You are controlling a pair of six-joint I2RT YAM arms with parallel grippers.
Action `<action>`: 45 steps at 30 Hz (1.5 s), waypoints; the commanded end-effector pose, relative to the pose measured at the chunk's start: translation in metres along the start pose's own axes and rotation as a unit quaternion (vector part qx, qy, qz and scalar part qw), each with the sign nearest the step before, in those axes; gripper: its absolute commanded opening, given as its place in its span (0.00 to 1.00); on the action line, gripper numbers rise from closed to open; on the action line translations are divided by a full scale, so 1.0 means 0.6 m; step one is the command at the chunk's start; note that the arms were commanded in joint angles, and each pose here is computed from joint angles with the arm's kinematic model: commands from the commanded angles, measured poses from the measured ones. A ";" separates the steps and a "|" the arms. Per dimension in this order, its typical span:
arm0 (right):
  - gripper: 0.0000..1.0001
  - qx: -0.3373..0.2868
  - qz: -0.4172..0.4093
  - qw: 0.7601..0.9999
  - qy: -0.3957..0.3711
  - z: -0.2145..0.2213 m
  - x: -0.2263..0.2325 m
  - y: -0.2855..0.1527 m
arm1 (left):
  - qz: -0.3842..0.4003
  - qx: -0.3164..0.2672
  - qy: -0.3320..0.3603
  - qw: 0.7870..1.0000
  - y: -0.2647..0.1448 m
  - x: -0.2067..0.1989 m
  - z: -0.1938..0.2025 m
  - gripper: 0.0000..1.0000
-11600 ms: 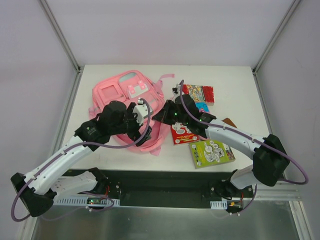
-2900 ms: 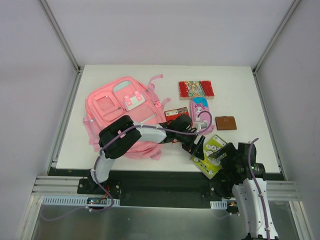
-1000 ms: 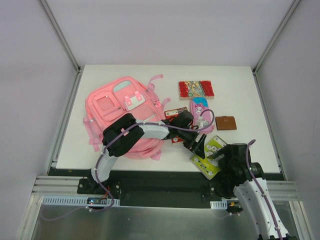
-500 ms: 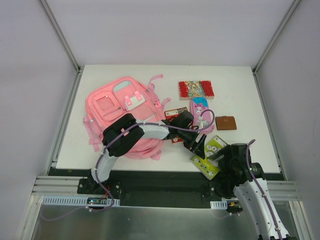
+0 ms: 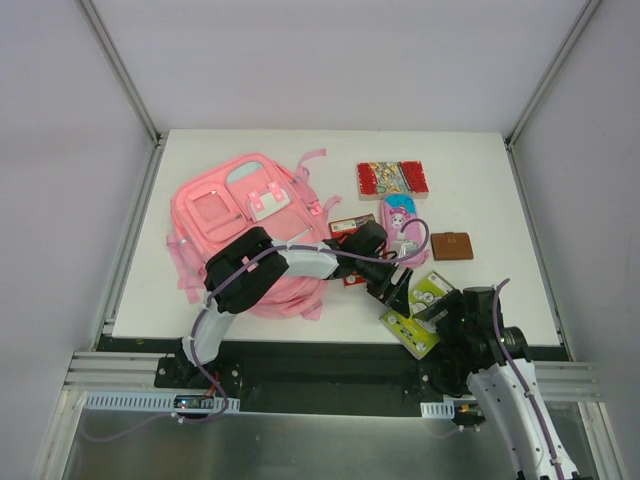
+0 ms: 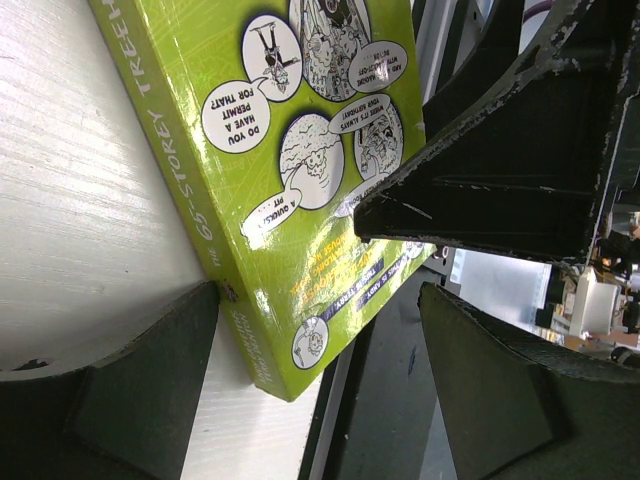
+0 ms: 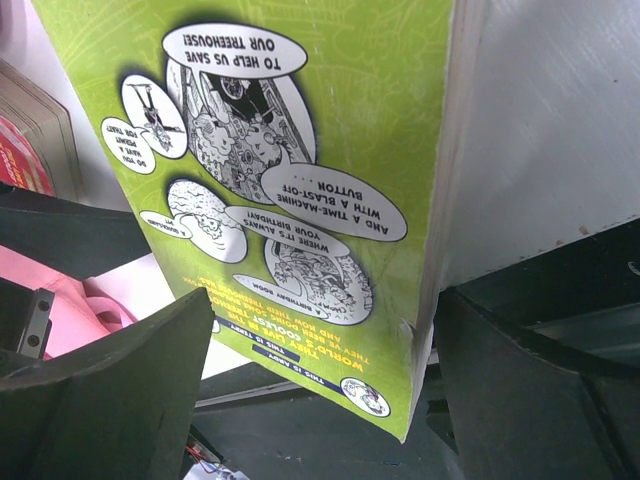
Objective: Pack the student bag
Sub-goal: Pick up the book from the center of the board.
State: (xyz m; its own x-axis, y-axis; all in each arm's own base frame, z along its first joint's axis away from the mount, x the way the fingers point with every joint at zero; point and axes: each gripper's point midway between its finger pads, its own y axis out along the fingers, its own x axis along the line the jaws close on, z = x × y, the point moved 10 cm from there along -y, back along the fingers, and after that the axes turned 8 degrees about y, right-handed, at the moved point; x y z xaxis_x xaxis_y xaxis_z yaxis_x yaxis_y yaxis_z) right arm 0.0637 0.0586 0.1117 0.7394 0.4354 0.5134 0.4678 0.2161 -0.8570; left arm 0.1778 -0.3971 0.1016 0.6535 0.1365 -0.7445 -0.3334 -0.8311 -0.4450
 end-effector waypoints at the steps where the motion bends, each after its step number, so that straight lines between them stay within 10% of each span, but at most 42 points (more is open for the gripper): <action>1: 0.69 0.033 -0.131 0.991 0.020 0.009 0.052 -0.054 | 0.030 0.000 0.034 0.999 -0.006 -0.036 -0.008 0.80; 33: 0.60 0.093 -0.195 0.976 0.016 0.025 0.049 -0.048 | 0.036 0.021 0.037 0.998 -0.009 -0.059 0.038 0.79; 45: 0.49 0.021 -0.127 0.992 -0.008 0.010 0.041 -0.063 | 0.013 0.014 0.037 0.999 -0.013 -0.060 0.036 0.79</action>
State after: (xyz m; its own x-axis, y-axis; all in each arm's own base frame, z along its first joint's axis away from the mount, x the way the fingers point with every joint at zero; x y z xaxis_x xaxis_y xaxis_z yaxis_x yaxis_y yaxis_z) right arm 0.0601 0.0708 0.1343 0.6253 0.3378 0.7035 0.5763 0.4080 -0.7081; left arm 0.1666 -0.3804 0.1025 0.6962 0.1662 -0.6984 -0.2839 -0.8298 -0.4805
